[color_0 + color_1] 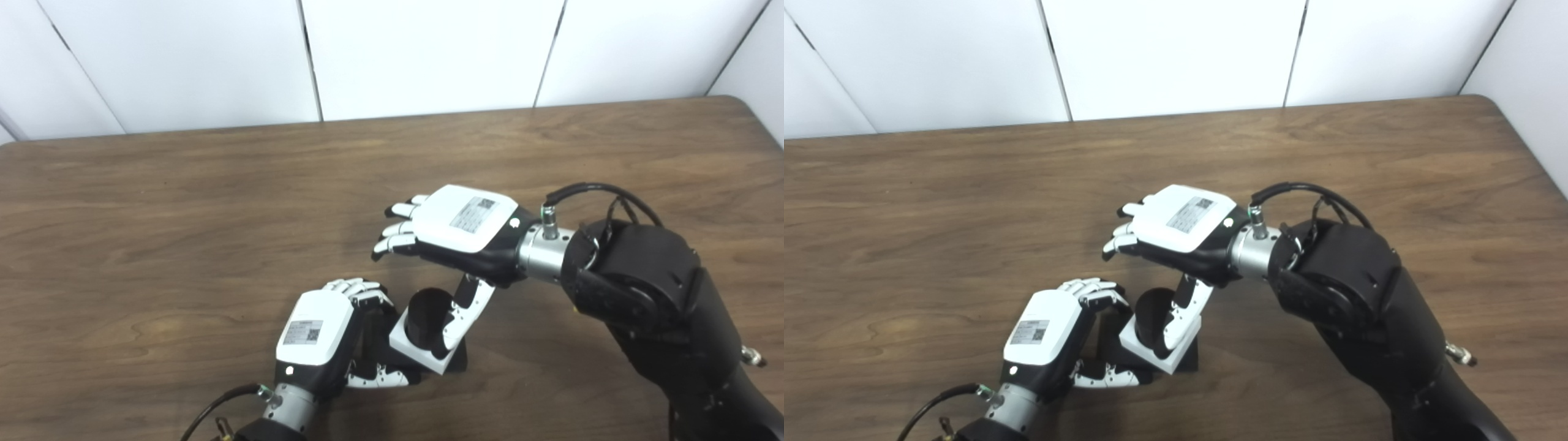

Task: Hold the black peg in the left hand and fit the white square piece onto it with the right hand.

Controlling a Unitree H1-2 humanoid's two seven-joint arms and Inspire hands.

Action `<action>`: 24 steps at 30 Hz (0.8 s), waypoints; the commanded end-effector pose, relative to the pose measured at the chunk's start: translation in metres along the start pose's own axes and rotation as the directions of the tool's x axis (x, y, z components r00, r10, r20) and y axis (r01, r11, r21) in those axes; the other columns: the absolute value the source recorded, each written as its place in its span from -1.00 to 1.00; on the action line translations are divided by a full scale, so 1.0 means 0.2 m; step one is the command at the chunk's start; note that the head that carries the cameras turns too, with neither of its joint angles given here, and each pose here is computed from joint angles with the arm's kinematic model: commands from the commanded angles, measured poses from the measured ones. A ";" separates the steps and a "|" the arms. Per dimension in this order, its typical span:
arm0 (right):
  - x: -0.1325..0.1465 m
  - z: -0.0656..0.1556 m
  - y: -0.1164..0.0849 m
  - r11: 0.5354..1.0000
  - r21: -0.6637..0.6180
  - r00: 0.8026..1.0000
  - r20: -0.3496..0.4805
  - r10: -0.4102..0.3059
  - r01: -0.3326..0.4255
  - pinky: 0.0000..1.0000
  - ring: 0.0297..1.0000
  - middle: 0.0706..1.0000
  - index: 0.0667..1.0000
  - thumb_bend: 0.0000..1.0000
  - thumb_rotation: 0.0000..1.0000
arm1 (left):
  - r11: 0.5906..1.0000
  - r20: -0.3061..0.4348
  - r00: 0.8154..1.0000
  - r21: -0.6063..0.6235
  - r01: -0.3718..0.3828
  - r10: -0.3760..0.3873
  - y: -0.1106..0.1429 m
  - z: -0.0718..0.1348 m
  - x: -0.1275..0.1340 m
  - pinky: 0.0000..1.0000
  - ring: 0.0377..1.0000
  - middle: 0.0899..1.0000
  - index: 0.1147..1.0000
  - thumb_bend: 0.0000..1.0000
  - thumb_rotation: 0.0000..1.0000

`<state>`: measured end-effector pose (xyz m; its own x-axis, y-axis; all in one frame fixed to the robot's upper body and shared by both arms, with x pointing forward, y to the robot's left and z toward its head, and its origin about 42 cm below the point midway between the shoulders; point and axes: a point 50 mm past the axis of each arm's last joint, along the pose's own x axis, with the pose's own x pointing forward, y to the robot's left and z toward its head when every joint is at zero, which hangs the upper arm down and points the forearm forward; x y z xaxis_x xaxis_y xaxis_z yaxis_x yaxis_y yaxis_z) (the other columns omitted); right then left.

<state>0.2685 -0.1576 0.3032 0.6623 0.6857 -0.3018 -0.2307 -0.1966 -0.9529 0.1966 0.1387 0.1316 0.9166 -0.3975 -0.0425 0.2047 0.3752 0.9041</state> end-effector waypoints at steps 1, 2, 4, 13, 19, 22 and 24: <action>-0.03 0.00 -0.06 0.997 -0.011 0.997 -0.009 -0.078 0.078 0.91 0.94 0.76 0.67 0.96 0.16 | 0.999 -0.060 0.997 0.024 0.045 -0.043 -0.02 -0.03 -0.01 0.67 0.66 0.60 0.51 0.63 -0.25; -0.03 0.00 -0.07 0.997 -0.010 0.997 -0.011 -0.080 0.080 0.91 0.94 0.76 0.67 0.96 0.16 | 0.999 -0.059 0.998 0.030 0.041 -0.039 -0.02 -0.04 -0.01 0.67 0.66 0.64 0.65 0.78 -0.13; -0.03 -0.01 -0.07 0.996 -0.007 0.996 -0.016 -0.088 0.088 0.90 0.93 0.75 0.67 0.96 0.17 | 0.999 -0.052 0.998 0.026 0.032 -0.030 -0.02 -0.04 -0.02 0.69 0.69 0.70 0.85 0.96 0.02; -0.03 -0.03 -0.08 0.993 0.040 0.993 -0.024 -0.114 0.115 0.85 0.92 0.73 0.63 0.95 0.11 | 1.000 -0.049 0.999 0.029 0.009 -0.007 0.08 -0.07 -0.04 0.79 0.84 0.99 1.00 1.00 0.29; -0.03 -0.06 -0.08 0.990 0.062 0.991 -0.035 -0.128 0.130 0.82 0.90 0.71 0.62 0.94 0.11 | 0.996 -0.102 0.993 -0.057 -0.074 0.067 0.23 -0.13 -0.08 0.72 0.78 0.92 1.00 1.00 0.32; -0.05 -0.09 -0.06 0.983 0.107 0.988 -0.048 -0.145 0.149 0.80 0.89 0.70 0.61 0.93 0.08 | 0.969 -0.159 0.978 -0.188 -0.163 0.133 0.32 -0.17 -0.12 0.61 0.81 0.96 1.00 1.00 0.27; -0.06 -0.12 -0.04 0.979 0.135 0.987 -0.060 -0.148 0.155 0.79 0.88 0.70 0.63 0.89 0.15 | 0.945 -0.184 0.970 -0.255 -0.206 0.161 0.36 -0.20 -0.14 0.48 0.78 0.95 1.00 1.00 0.29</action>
<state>0.2767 -0.1773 0.3065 0.7164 0.6660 -0.2078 -0.2558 -0.0264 -0.9664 0.1973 0.2111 0.1654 0.9837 -0.1740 -0.0461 0.1436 0.6042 0.7837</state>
